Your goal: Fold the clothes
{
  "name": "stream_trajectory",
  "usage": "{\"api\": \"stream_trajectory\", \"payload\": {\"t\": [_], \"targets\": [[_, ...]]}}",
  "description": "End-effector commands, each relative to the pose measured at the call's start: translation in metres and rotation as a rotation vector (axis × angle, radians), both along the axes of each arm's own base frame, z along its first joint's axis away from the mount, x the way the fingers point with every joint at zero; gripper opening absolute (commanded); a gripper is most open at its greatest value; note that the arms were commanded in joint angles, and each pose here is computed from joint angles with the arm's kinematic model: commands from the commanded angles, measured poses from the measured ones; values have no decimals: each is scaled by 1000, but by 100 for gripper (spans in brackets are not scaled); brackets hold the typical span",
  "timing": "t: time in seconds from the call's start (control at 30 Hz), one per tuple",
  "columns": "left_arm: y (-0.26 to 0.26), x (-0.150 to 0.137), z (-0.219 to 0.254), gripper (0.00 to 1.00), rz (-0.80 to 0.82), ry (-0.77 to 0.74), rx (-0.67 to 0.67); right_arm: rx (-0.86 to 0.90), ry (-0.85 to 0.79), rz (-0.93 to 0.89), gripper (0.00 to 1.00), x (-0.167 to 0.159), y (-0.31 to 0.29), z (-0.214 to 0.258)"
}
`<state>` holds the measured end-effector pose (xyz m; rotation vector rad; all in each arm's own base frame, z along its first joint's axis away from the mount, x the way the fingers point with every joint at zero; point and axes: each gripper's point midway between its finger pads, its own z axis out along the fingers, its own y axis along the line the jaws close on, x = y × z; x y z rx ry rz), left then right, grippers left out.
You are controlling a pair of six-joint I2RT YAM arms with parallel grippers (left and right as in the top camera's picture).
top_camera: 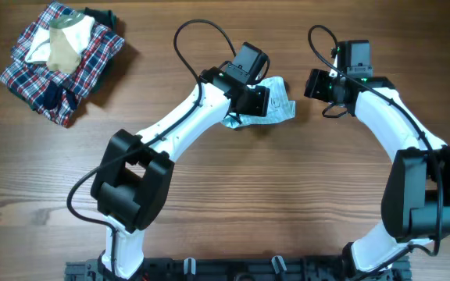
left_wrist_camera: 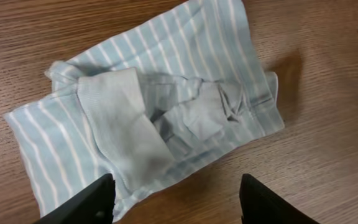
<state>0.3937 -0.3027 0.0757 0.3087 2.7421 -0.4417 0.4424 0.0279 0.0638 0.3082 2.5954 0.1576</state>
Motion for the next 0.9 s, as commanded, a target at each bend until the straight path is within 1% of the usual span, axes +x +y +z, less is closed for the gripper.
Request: {"api": "stream_trajectory", "payload": {"t": [0.0, 0.07, 0.13, 0.17, 0.23, 0.27, 0.33, 0.37, 0.43, 0.47, 0.63, 0.7, 0.87], "targets": [[-4, 6, 12, 67, -23, -44, -1, 2, -15, 7, 76, 2, 1, 6], [-4, 7, 15, 68, -34, -54, 4, 21, -14, 19, 77, 2, 5, 7], [-1, 8, 22, 73, -37, -76, 11, 63, -12, 44, 77, 1, 14, 7], [7, 14, 29, 77, -12, -112, 40, 118, 2, 63, 77, -2, 23, 7], [20, 23, 37, 80, 33, -155, 80, 196, 47, 28, 77, -10, 32, 4], [26, 27, 40, 83, 56, -170, 94, 234, 68, 27, 77, -14, 37, 4], [37, 33, 44, 96, 89, -176, 98, 293, 100, 44, 77, -21, 47, 4], [44, 36, 44, 99, 113, -173, 95, 329, 118, 35, 80, -25, 52, 4], [58, 45, 45, 100, 170, -166, 87, 397, 139, 62, 84, -29, 63, 6], [65, 49, 46, 100, 203, -161, 80, 404, 137, 87, 84, -30, 66, 6], [113, 63, 50, 100, 329, -130, 78, 414, 139, 92, 86, -30, 68, 7], [127, 64, 47, 100, 349, -100, 71, 429, 138, 99, 87, -30, 70, 7], [129, 61, 44, 100, 343, -54, 30, 471, 172, 102, 87, -30, 80, -5]]}}
